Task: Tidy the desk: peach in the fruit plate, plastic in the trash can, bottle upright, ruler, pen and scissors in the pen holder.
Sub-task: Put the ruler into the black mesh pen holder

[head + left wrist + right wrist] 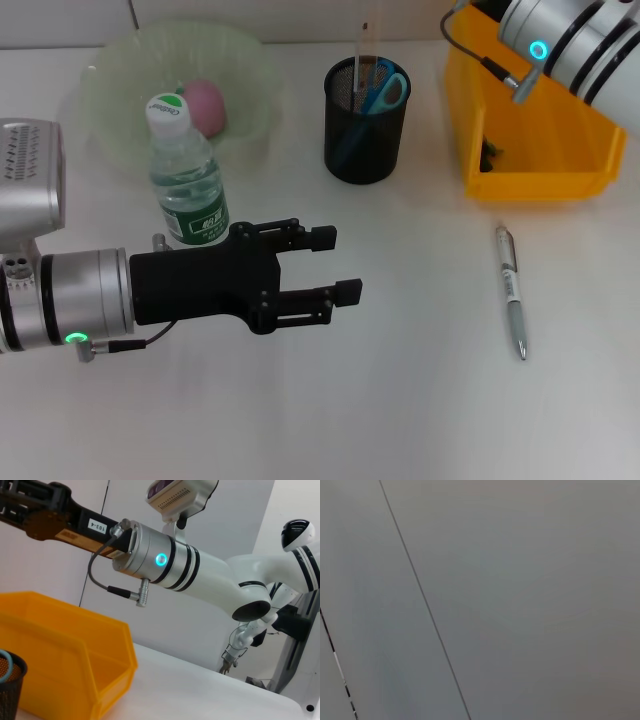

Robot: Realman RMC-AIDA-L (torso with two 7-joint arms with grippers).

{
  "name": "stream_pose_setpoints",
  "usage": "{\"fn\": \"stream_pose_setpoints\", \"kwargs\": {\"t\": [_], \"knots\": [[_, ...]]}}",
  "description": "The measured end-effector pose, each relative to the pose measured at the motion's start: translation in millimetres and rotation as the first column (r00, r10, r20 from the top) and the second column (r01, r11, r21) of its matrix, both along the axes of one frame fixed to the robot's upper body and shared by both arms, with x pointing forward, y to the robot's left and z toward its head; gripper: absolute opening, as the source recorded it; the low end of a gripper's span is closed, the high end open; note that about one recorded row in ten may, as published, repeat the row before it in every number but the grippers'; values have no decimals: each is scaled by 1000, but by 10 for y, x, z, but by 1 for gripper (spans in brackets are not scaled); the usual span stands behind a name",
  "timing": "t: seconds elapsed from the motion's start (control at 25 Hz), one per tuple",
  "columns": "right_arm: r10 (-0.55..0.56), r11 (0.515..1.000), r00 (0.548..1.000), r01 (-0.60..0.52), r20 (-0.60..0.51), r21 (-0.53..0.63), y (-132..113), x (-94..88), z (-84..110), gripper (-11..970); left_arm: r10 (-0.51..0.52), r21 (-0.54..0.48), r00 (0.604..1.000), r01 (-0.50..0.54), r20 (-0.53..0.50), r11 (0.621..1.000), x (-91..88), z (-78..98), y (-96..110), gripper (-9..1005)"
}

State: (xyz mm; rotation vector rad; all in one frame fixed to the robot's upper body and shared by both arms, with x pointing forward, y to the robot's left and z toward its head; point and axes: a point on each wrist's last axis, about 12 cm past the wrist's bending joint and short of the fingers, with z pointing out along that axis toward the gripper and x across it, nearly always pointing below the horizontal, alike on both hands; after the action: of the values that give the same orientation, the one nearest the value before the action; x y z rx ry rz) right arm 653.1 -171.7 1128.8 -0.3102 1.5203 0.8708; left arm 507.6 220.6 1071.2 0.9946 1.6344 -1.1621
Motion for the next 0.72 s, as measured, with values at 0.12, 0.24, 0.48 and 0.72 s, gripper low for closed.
{"fn": "stream_pose_setpoints", "kwargs": {"t": [0.12,0.24,0.48,0.72], "knots": [[-5,1000,1000,5,-16,-16,13,10,-25,381,-2,-3,1000,1,-7,1000,-16,-14,-3,723],[-17,1000,999,16,-36,-24,22,18,-54,381,-8,-7,1000,8,-4,1000,-18,-9,-10,723],[-8,999,999,6,-46,-32,70,37,-44,382,-19,-7,1000,19,7,1000,-7,6,-25,723],[1,999,999,-3,-55,-51,95,39,-57,535,-18,-5,1000,18,13,1000,-19,-3,-15,723]]}}
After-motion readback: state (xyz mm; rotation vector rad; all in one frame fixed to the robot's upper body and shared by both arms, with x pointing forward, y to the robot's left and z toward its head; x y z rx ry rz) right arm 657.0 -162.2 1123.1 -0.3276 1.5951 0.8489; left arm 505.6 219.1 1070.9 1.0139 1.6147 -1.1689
